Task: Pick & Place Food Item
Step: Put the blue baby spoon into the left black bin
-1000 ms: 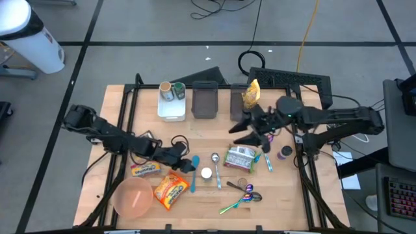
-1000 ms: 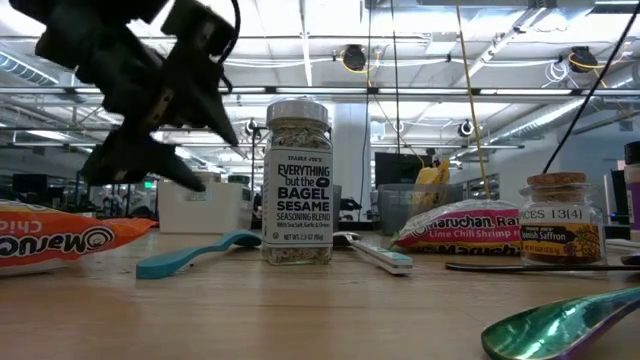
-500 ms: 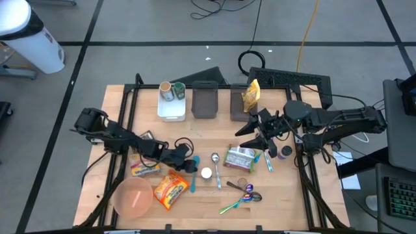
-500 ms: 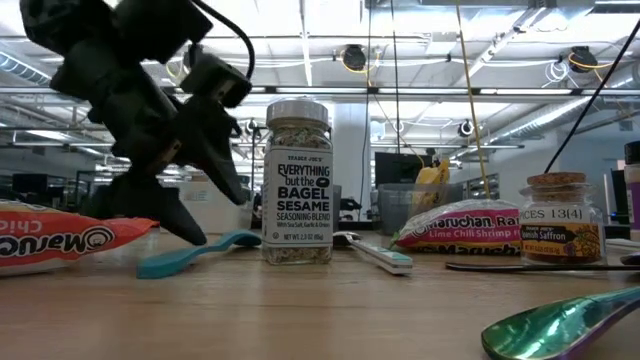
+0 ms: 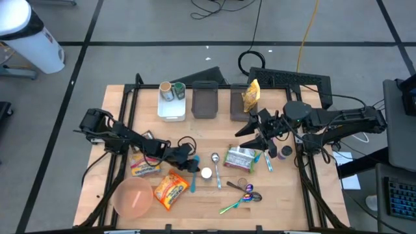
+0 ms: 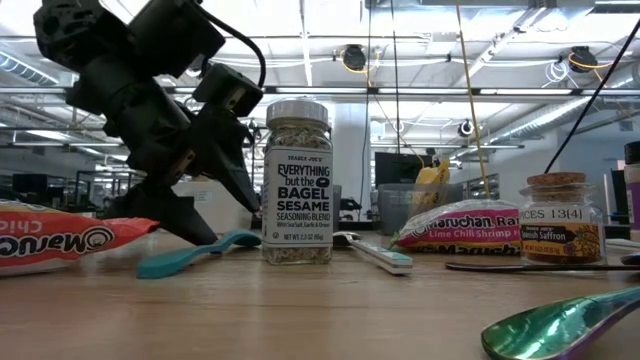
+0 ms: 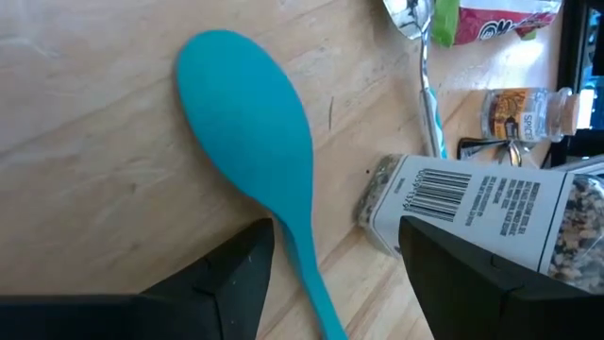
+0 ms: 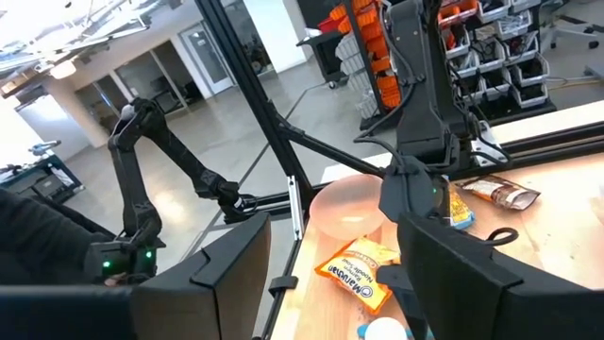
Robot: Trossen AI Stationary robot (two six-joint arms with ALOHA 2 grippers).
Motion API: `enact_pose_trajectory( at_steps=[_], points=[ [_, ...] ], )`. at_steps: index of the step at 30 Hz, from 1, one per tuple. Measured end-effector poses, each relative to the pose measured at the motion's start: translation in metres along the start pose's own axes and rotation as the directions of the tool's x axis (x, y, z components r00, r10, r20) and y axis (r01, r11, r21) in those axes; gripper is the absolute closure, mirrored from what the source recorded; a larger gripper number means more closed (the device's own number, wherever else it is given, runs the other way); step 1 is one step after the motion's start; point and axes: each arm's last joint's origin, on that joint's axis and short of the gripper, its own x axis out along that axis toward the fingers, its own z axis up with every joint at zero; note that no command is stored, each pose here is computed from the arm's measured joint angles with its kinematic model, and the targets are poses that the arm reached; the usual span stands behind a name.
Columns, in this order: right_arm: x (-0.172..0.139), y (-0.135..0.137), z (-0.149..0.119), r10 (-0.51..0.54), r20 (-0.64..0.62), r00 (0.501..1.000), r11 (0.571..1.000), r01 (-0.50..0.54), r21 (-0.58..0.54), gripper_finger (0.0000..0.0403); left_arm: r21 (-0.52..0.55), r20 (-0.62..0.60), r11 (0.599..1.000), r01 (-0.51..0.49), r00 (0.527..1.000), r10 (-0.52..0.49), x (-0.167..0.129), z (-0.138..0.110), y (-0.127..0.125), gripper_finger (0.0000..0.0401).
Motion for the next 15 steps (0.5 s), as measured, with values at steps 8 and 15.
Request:
enact_pose_trajectory(
  at_steps=[8,15],
  points=[
    [0.0000,-0.0007,0.0003,-0.022,0.009,1.000,1.000,0.022,-0.003,0.0177,-0.010,0.009,1.000,-0.023,1.000,0.023,0.0003,0.0012,0.0025,0.0219],
    [0.0001,-0.0008,0.0002,-0.025,0.010,1.000,1.000,0.025,-0.014,0.0177,-0.029,0.019,0.998,-0.058,0.998,0.058,0.0002,0.0015,0.0061,0.0302]
  ],
)
